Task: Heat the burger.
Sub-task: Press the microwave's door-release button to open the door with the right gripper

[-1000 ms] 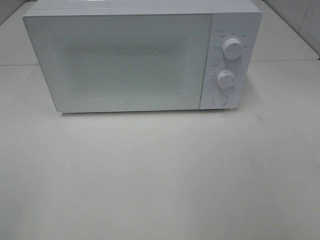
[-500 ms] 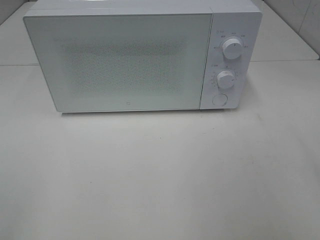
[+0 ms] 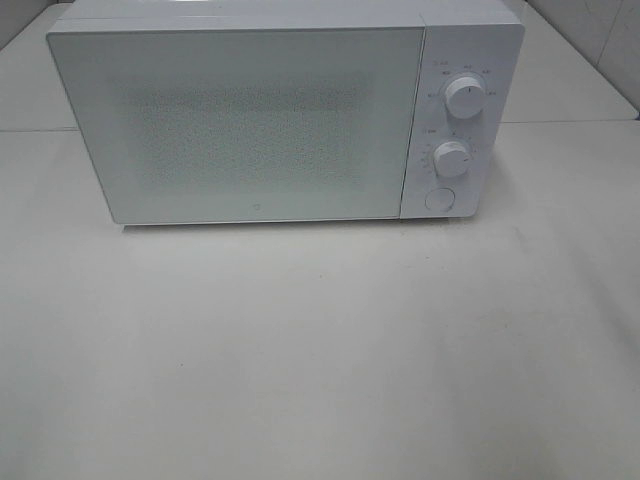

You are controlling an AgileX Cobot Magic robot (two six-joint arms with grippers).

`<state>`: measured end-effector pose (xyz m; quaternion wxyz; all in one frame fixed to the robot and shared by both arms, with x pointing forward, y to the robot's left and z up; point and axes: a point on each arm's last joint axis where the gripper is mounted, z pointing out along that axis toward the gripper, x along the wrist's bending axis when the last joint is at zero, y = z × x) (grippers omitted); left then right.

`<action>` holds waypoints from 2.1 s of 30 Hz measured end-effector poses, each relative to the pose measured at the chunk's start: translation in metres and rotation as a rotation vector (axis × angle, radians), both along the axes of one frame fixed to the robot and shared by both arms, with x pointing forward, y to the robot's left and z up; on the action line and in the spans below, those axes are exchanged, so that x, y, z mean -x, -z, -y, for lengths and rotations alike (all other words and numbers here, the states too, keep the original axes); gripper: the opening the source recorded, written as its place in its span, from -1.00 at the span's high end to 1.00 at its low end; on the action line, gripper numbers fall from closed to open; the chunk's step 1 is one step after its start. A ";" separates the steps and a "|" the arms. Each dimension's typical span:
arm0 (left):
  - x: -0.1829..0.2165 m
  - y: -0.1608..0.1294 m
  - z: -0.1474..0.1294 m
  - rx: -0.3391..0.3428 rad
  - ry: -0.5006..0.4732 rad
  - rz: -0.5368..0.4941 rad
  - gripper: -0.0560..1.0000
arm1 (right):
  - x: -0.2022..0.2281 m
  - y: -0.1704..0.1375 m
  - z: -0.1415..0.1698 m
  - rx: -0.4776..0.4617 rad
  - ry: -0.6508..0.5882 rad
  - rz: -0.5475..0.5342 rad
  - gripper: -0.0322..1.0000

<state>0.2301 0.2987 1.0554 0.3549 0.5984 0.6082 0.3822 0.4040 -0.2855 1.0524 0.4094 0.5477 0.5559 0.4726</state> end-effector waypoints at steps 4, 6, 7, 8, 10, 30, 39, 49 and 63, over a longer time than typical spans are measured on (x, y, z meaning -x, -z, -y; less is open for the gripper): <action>0.000 0.000 0.000 0.000 0.000 0.000 -0.95 | -0.022 0.010 -0.002 -0.001 0.000 0.019 -0.33; 0.000 0.000 0.000 0.000 0.000 0.000 -0.95 | -0.030 0.015 -0.002 -0.001 0.000 0.015 -0.24; 0.000 0.000 0.000 0.000 0.000 0.000 -0.95 | -0.034 0.019 -0.003 0.000 0.000 0.006 -0.19; 0.000 0.000 0.000 0.000 0.000 0.000 -0.95 | -0.040 0.024 -0.003 0.000 0.000 0.002 -0.07; 0.000 0.000 0.000 0.000 0.000 0.000 -0.95 | -0.043 0.026 -0.003 0.000 0.000 0.002 0.01; 0.000 0.000 0.000 0.000 0.000 0.000 -0.95 | -0.066 0.075 -0.073 -0.488 -0.112 -0.162 0.93; 0.000 0.000 0.000 0.000 0.000 0.000 -0.95 | -0.068 0.102 -0.101 -0.895 -0.058 -0.310 0.93; 0.000 0.000 0.000 0.000 0.000 0.000 -0.95 | -0.066 0.120 -0.113 -1.098 0.081 -0.378 0.93; 0.000 0.000 0.000 0.000 0.000 0.000 -0.95 | -0.058 0.124 -0.122 -1.257 0.227 -0.338 0.93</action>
